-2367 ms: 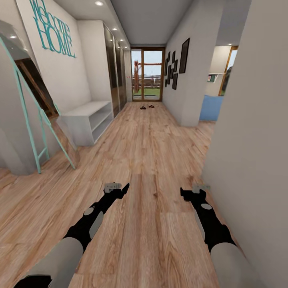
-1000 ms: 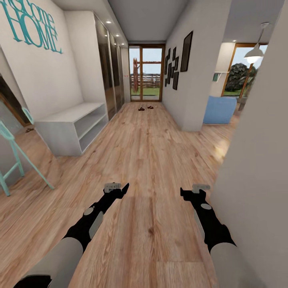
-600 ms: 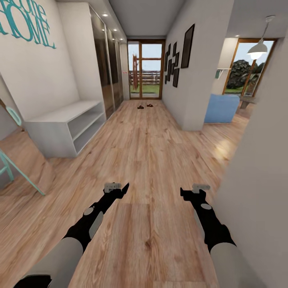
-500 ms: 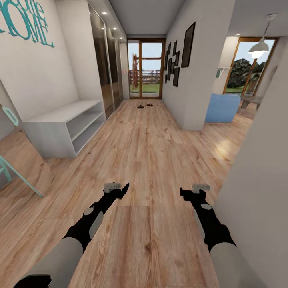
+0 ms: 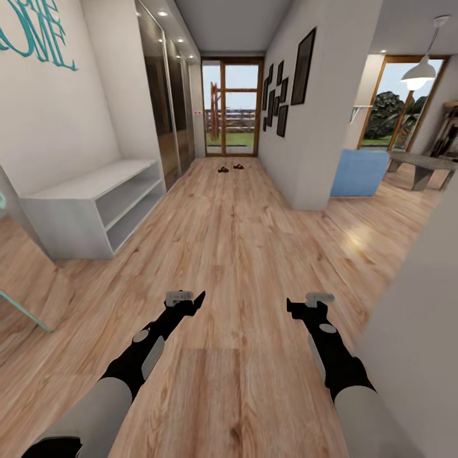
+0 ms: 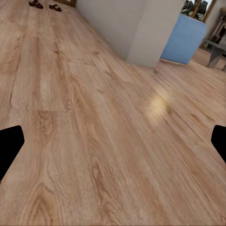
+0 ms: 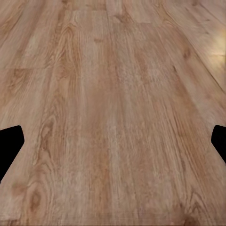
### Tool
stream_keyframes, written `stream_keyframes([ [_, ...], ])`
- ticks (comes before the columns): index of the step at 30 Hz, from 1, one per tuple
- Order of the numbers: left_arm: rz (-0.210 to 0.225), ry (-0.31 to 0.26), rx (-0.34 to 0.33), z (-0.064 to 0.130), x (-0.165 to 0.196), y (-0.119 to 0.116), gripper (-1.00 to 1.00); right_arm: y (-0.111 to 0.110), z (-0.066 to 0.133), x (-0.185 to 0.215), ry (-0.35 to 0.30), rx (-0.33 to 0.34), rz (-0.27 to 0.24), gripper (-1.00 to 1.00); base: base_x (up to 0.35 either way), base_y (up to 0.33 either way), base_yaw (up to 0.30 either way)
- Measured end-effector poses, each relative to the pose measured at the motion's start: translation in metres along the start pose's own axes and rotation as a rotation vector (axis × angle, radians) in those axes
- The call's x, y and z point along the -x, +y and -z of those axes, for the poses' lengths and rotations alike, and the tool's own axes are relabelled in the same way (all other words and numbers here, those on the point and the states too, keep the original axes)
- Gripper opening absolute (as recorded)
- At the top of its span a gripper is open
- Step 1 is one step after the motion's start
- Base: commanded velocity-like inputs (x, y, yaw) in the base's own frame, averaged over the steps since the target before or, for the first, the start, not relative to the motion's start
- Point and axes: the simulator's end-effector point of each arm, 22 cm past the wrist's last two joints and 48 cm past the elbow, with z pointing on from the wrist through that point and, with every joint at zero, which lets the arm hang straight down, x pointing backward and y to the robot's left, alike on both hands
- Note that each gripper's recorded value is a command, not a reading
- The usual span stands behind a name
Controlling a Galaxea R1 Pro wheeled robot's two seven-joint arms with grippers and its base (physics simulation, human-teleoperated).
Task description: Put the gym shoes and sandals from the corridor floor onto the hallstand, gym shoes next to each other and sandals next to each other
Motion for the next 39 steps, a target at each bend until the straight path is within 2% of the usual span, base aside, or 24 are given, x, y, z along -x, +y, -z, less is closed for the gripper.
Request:
stream_keyframes([
  [39, 0.004, 0.01, 0.003, -0.0008, -0.0072, 0.0023, 1.0, 0.0004, -0.0025, -0.0071, 0.011, 0.0, 0.001, 1.0, 0.349, 0.0, 0.0],
])
